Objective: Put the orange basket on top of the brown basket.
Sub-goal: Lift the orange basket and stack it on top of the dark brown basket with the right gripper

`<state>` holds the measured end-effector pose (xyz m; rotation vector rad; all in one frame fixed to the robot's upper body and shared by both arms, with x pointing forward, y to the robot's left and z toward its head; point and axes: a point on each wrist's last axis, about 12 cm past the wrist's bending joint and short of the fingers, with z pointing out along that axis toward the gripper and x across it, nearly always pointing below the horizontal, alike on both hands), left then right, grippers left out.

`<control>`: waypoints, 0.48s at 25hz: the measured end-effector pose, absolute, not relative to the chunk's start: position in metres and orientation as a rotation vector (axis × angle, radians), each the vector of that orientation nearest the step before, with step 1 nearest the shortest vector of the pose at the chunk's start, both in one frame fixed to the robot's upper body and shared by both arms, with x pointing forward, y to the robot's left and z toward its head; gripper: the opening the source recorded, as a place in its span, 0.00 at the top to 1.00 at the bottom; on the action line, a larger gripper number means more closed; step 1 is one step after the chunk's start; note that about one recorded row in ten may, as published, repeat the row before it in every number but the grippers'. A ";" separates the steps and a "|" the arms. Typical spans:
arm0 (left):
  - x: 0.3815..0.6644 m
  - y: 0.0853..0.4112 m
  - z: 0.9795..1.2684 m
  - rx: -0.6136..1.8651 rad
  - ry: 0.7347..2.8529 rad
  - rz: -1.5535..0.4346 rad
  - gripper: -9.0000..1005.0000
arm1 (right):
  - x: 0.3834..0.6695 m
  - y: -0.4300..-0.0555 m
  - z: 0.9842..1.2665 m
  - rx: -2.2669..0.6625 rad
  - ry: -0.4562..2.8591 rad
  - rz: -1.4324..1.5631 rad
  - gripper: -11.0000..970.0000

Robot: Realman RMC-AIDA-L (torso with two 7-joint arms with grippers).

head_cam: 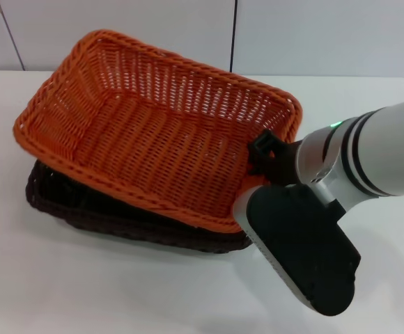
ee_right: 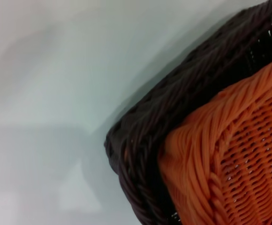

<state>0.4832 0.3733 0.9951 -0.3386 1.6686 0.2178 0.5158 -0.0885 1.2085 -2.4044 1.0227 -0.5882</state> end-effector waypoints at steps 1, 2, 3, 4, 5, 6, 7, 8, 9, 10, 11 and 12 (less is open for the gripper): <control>0.483 0.374 0.995 -0.345 1.669 0.213 0.20 | 0.515 -0.089 1.209 -2.389 1.043 -0.580 0.85; 0.484 0.374 0.995 -0.348 1.667 0.211 0.20 | 0.513 -0.089 1.210 -2.372 1.065 -0.570 0.85; 0.484 0.374 0.996 -0.348 1.666 0.211 0.20 | 0.511 -0.089 1.210 -2.357 1.078 -0.561 0.85; 0.485 0.373 0.996 -0.348 1.666 0.211 0.20 | 0.509 -0.089 1.211 -2.345 1.086 -0.555 0.85; 0.486 0.373 0.996 -0.347 1.667 0.209 0.20 | 0.507 -0.089 1.212 -2.333 1.093 -0.546 0.85; 0.487 0.373 0.996 -0.346 1.669 0.208 0.20 | 0.504 -0.089 1.213 -2.329 1.095 -0.540 0.83; 0.488 0.373 0.996 -0.346 1.672 0.207 0.20 | 0.501 -0.090 1.215 -2.324 1.096 -0.535 0.81; 0.489 0.373 0.996 -0.344 1.674 0.206 0.20 | 0.499 -0.090 1.216 -2.321 1.098 -0.532 0.79; 0.490 0.373 0.996 -0.342 1.680 0.206 0.20 | 0.496 -0.091 1.218 -2.317 1.102 -0.528 0.78; 0.490 0.373 0.996 -0.341 1.681 0.206 0.20 | 0.493 -0.092 1.219 -2.316 1.106 -0.524 0.76; 0.491 0.372 0.996 -0.340 1.683 0.205 0.20 | 0.490 -0.093 1.221 -2.316 1.111 -0.519 0.74; 0.492 0.372 0.996 -0.339 1.685 0.204 0.20 | 0.487 -0.094 1.222 -2.315 1.114 -0.513 0.72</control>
